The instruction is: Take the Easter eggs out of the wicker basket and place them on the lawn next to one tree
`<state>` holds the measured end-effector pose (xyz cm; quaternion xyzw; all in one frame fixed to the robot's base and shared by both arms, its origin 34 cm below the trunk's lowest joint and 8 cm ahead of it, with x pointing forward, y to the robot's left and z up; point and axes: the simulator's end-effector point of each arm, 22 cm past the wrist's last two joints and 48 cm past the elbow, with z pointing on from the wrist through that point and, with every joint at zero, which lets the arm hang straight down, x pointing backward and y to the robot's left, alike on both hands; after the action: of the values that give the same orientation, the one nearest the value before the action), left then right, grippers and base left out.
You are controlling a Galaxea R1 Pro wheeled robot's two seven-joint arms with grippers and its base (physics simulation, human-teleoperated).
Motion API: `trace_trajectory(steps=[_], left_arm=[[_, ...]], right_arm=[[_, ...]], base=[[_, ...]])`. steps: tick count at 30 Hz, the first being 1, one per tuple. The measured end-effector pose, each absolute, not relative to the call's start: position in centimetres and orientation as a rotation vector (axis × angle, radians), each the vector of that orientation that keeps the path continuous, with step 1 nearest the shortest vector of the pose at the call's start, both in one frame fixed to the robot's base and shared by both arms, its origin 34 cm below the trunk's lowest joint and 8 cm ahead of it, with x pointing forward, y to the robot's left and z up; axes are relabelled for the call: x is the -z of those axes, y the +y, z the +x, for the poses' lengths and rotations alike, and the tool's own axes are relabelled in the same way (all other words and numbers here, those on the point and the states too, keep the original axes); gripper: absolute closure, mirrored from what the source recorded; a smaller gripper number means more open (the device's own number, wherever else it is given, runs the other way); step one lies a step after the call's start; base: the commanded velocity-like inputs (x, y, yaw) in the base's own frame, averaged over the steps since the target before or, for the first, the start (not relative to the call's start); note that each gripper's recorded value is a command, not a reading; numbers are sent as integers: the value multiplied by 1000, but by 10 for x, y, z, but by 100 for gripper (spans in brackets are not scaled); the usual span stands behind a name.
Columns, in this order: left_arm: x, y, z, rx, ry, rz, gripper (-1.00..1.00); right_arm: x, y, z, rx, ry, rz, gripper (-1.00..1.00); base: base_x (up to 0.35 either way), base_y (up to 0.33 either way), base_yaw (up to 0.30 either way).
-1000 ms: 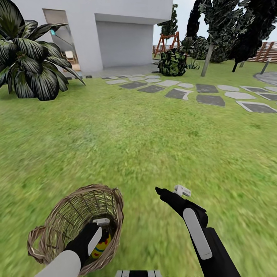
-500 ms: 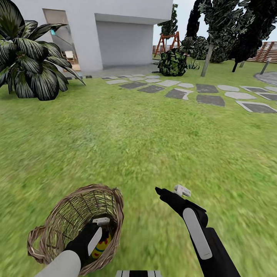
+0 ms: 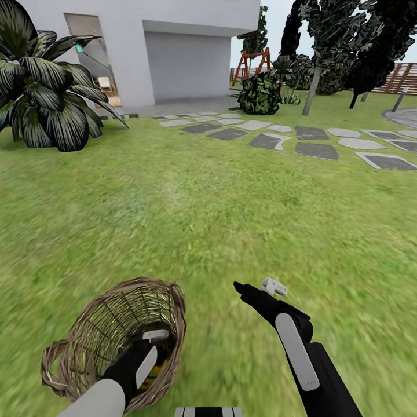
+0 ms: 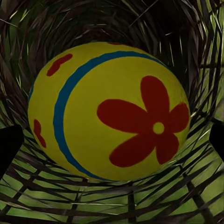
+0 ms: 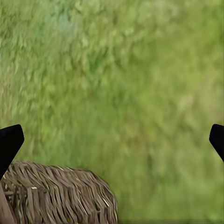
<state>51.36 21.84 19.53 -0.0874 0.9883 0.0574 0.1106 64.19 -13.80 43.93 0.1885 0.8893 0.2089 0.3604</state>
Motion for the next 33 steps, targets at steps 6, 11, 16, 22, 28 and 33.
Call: trace_trajectory(steps=[6,11,16,22,28,33], left_arm=[[-186,218,508,-169,2922,-257,-100],[-179,218,504,-171,2931,-258,-100],[-180,219,510,-172,2902,-268,-100],[-180,219,511,-172,2897,-269,-100],[-181,220,514,-173,2881,-275,-100],[-178,220,513,-176,2879,-275,-100]], right_arm=[[-427,-138,640,-536,2312,493,-100],[-418,-138,639,-534,2327,500,-100],[-418,-138,639,-534,2327,499,-100],[-418,-137,639,-536,2327,498,-100],[-418,-136,639,-537,2328,497,-100],[-413,-136,638,-537,2335,500,-100]], base=[[0,0,0],[0,0,0],[0,0,0],[0,0,0],[0,0,0],[0,0,0]])
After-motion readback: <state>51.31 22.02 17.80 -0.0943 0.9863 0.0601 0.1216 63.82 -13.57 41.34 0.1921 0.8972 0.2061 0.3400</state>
